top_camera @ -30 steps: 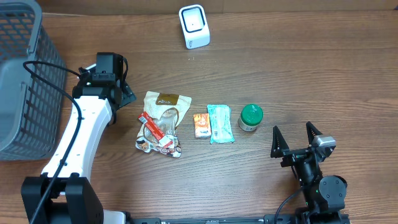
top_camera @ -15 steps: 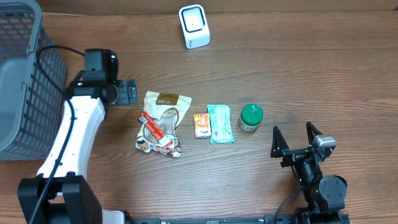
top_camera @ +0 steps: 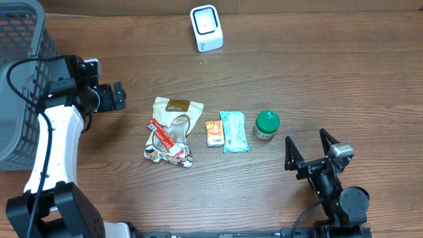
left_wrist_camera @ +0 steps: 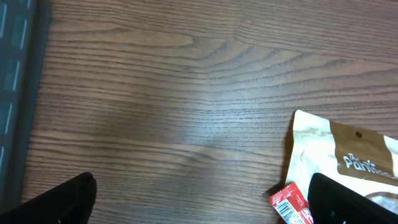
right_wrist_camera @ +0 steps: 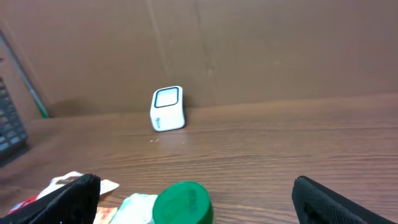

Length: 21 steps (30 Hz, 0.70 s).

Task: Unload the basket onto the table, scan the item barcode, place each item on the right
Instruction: 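Adjust the bread bag and red stick, then lift the left gripper away, then move the right gripper over the green-lidded jar and lower onto it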

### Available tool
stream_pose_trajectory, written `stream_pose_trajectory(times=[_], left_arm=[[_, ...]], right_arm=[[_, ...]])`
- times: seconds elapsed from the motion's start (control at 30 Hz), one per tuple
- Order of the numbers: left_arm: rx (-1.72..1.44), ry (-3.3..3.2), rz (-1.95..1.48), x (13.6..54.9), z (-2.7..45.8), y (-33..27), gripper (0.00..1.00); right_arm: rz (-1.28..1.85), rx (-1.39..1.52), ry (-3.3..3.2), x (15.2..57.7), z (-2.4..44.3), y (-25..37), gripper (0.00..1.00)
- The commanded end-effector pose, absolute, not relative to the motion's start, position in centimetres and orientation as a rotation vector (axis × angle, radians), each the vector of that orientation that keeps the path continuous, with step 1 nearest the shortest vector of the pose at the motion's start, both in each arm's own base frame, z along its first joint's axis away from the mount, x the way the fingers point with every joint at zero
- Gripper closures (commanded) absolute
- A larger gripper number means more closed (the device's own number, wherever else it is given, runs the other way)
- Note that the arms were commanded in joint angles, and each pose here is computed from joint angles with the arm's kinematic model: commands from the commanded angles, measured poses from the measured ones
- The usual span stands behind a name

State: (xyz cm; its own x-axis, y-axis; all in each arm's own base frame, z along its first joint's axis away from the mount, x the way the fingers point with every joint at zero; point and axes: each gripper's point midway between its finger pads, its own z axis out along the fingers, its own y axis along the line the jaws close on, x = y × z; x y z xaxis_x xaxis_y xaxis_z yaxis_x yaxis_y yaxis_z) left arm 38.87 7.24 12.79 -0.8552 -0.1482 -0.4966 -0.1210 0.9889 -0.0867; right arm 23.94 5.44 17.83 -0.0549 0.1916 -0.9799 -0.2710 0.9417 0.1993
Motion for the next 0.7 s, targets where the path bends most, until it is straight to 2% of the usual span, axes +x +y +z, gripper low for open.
stream_pose_trajectory(times=[0.0, 0.4, 0.57, 0.67], left_arm=[[-0.156, 2.595, -0.116, 39.3, 13.2, 6.6, 0.00], [-0.156, 2.596, -0.115, 39.3, 13.2, 6.6, 0.00], [-0.157, 2.596, -0.114, 39.3, 13.2, 6.7, 0.00], [-0.156, 2.596, -0.114, 39.3, 13.2, 6.6, 0.00]], right_arm=[[0.403, -0.084, 1.578, 23.8, 17.7, 5.9, 0.00], [0.501, -0.015, 1.597, 23.4, 18.4, 6.2, 0.00], [0.436, 0.053, 1.644, 22.2, 21.5, 4.8, 0.00], [0.373, 0.100, 1.670, 21.1, 24.9, 3.6, 0.00]])
